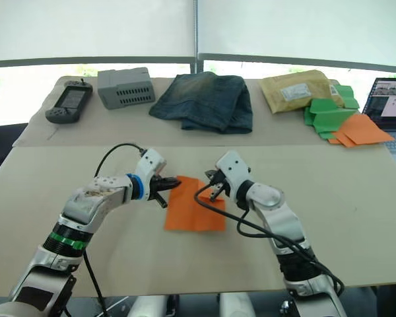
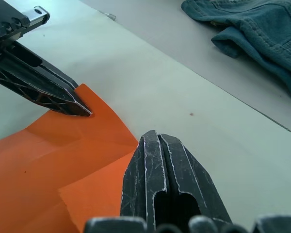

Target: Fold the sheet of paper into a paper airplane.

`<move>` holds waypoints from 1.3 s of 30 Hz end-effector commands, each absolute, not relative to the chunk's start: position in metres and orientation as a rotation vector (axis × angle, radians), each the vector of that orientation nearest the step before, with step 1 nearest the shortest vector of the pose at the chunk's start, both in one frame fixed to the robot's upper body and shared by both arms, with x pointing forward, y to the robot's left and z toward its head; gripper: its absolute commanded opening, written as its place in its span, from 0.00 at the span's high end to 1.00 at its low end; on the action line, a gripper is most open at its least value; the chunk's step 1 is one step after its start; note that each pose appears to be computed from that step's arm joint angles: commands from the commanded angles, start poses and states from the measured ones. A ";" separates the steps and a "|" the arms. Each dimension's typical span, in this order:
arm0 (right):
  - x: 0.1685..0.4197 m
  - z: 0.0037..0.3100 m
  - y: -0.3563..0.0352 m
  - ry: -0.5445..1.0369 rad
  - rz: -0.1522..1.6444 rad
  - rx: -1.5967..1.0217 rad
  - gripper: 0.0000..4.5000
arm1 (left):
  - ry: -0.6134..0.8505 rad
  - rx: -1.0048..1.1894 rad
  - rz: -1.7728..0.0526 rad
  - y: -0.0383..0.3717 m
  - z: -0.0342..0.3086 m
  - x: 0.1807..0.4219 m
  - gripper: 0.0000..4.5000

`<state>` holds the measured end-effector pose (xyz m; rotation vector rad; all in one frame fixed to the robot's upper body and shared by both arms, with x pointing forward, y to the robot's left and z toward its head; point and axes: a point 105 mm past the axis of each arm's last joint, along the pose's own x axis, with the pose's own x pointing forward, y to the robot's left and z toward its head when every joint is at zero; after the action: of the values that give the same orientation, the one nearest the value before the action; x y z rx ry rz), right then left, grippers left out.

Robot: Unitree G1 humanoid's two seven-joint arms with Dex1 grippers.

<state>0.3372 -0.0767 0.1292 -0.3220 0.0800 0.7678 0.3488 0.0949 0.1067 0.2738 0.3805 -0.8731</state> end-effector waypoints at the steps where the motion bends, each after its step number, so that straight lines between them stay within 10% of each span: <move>1: 0.333 0.142 -0.073 0.032 0.772 -0.315 1.00 | 0.281 0.398 -0.920 0.087 0.120 0.352 0.99; 14: 0.317 0.086 -0.088 0.211 0.803 -0.376 1.00 | 0.249 0.439 -0.991 0.056 0.123 0.343 0.99; 39: 0.312 0.074 -0.091 0.247 0.801 -0.351 1.00 | 0.353 0.435 -1.052 0.033 0.089 0.324 0.99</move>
<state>0.3162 -0.0918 0.0797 -0.3614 0.2237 0.7942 0.3276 0.0415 0.0882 0.4310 0.3558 -1.0221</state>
